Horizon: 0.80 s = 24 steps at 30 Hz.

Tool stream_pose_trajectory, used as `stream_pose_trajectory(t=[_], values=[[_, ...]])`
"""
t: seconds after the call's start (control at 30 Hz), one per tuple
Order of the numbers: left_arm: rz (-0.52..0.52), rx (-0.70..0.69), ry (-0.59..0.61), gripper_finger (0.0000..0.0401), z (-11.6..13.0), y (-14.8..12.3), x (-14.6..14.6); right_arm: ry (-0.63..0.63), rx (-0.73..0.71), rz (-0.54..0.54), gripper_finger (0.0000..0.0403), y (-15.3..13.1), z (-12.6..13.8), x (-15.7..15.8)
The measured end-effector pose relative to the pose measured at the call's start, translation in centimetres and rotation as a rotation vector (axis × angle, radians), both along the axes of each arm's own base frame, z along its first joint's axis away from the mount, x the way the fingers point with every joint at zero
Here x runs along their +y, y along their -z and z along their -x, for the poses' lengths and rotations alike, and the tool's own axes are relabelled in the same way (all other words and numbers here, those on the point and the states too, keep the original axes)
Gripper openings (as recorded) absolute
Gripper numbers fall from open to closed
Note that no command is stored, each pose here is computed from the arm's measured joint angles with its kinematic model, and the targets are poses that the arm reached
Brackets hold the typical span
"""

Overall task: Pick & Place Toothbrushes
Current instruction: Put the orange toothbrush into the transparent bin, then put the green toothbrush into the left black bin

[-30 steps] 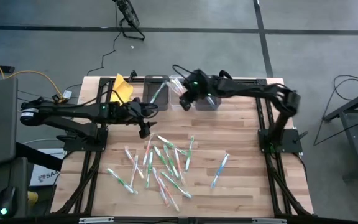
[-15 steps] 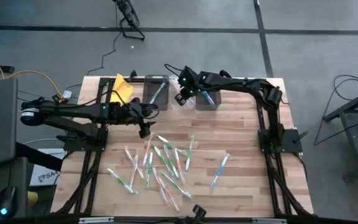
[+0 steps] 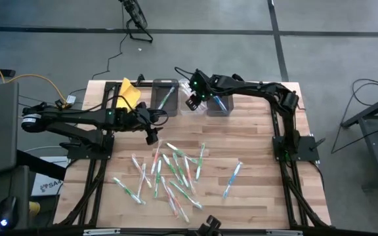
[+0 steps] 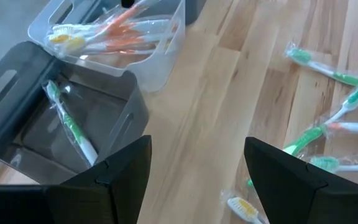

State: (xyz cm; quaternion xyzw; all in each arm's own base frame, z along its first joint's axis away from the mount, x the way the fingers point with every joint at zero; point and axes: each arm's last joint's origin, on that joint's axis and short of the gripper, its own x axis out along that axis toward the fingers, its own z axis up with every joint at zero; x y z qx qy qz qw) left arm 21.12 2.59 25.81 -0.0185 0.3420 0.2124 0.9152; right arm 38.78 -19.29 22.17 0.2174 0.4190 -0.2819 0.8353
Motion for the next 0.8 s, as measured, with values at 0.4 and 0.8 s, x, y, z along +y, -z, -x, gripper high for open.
stream_pose_trajectory(t=[0.4, 0.8], values=[[0.046, 0.088, -0.043, 0.0251, 0.8, 0.7, -0.1, -0.087, 0.136, -0.029, 0.0219, -3.7, 2.2, 4.5], [0.048, 0.098, -0.051, 0.0251, 0.8, 0.8, 0.0, -0.067, 0.276, -0.169, 0.0205, -1.1, 4.9, 15.6]])
